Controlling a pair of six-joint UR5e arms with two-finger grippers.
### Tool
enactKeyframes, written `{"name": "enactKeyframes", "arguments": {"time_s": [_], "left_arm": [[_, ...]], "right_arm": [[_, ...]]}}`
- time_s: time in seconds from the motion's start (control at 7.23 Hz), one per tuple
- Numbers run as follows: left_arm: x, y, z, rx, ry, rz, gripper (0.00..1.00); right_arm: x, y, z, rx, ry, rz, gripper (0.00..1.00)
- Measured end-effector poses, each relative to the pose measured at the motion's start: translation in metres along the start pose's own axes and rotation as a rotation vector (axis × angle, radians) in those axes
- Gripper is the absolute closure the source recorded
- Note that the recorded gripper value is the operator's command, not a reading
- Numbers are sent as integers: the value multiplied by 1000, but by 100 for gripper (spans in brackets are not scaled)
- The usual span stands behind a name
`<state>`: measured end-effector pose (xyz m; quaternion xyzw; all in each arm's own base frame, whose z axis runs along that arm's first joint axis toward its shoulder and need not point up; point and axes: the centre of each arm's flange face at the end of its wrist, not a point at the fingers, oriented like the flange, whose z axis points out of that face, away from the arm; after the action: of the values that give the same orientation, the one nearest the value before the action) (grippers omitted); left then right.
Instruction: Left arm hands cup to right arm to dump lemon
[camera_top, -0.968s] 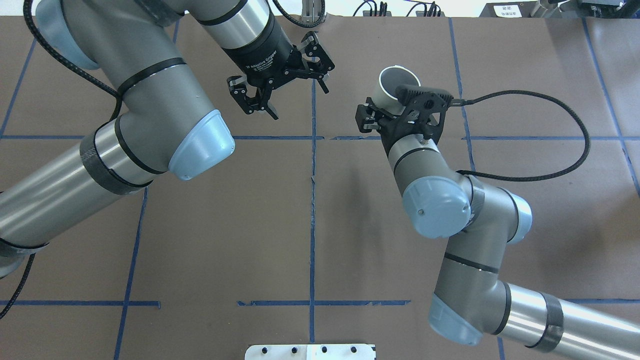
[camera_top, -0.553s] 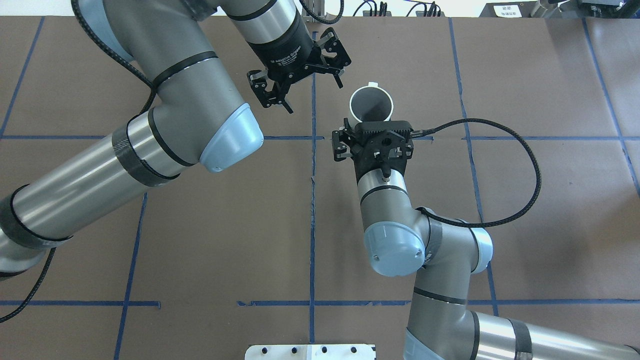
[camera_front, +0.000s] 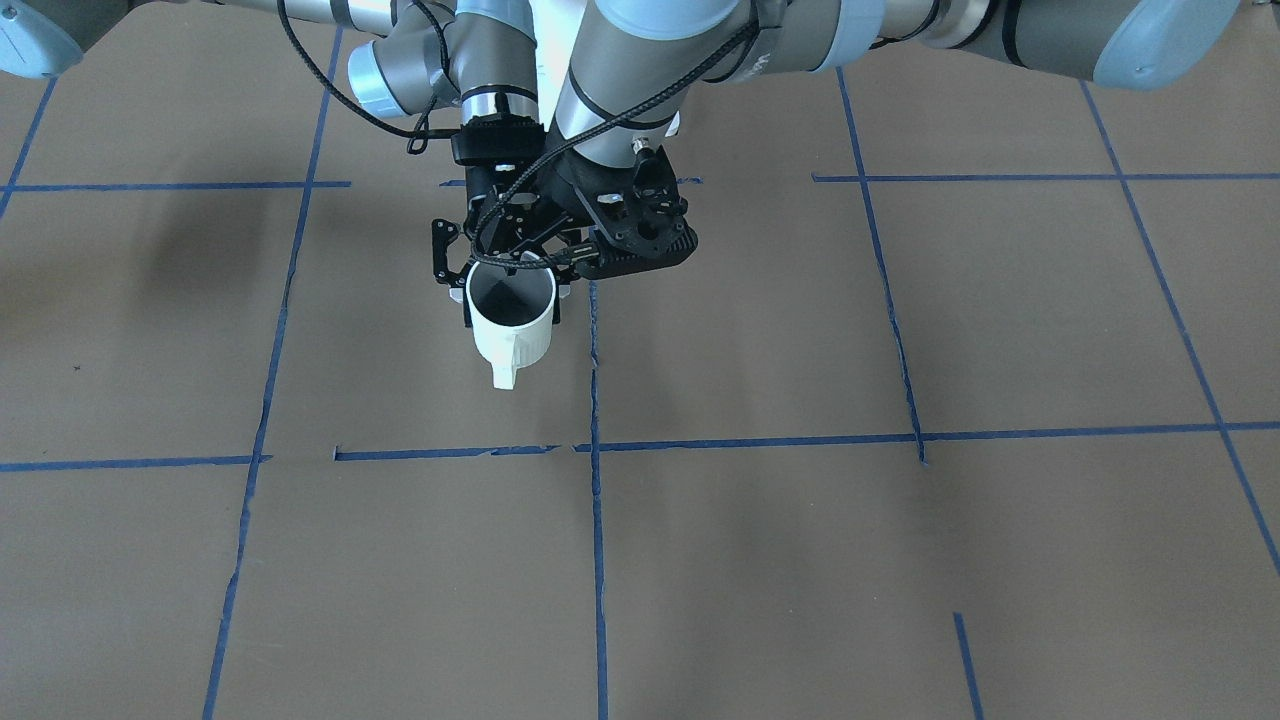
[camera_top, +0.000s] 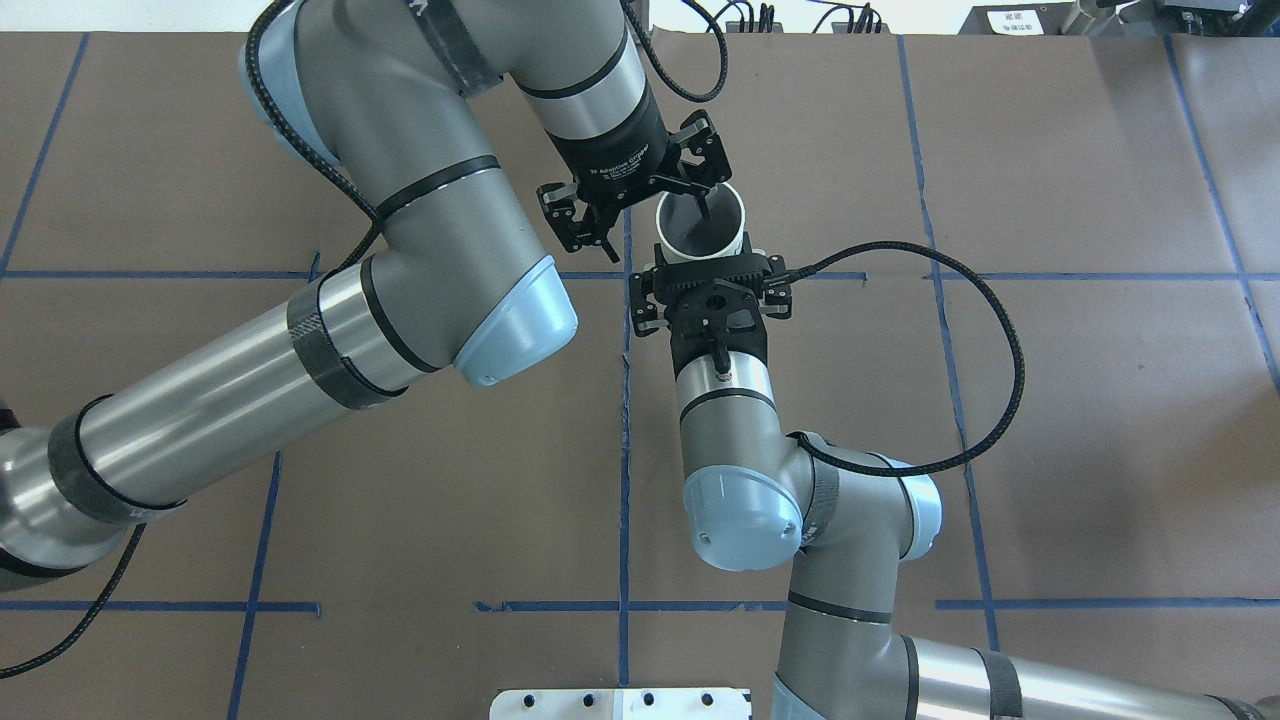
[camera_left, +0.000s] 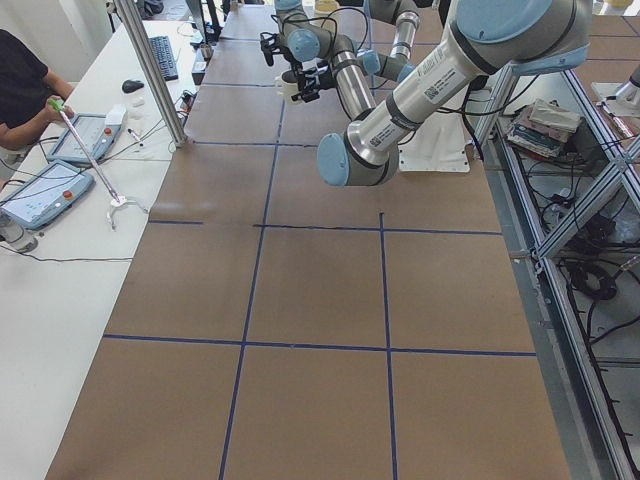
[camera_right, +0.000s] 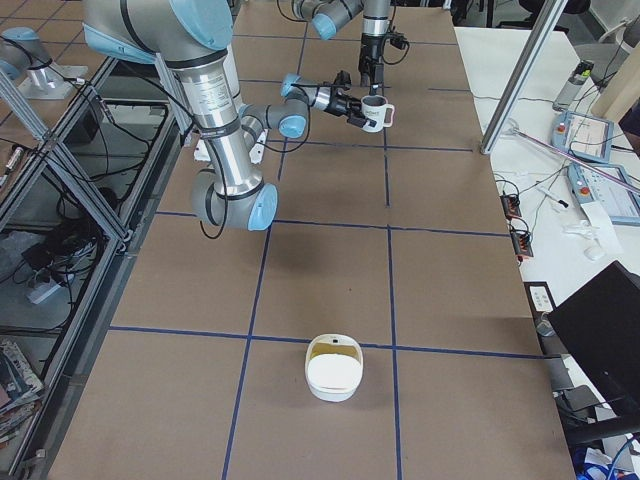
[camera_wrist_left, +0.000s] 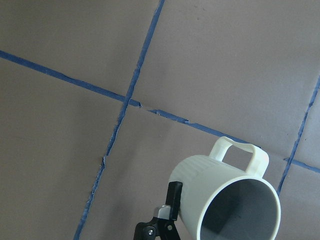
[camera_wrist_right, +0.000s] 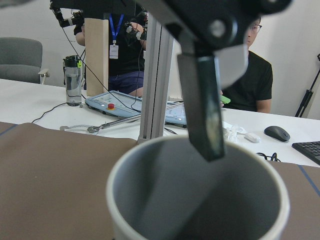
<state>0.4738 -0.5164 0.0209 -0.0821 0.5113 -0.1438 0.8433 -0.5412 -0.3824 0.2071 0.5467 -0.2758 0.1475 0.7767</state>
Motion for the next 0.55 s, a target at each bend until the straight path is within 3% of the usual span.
{"name": "enactKeyframes", "arguments": {"time_s": [0.55], "left_arm": [[-2,-1,6,5,-9,-2,23]], "right_arm": [[-2,-7,-5,6,-9,-27,61]]}}
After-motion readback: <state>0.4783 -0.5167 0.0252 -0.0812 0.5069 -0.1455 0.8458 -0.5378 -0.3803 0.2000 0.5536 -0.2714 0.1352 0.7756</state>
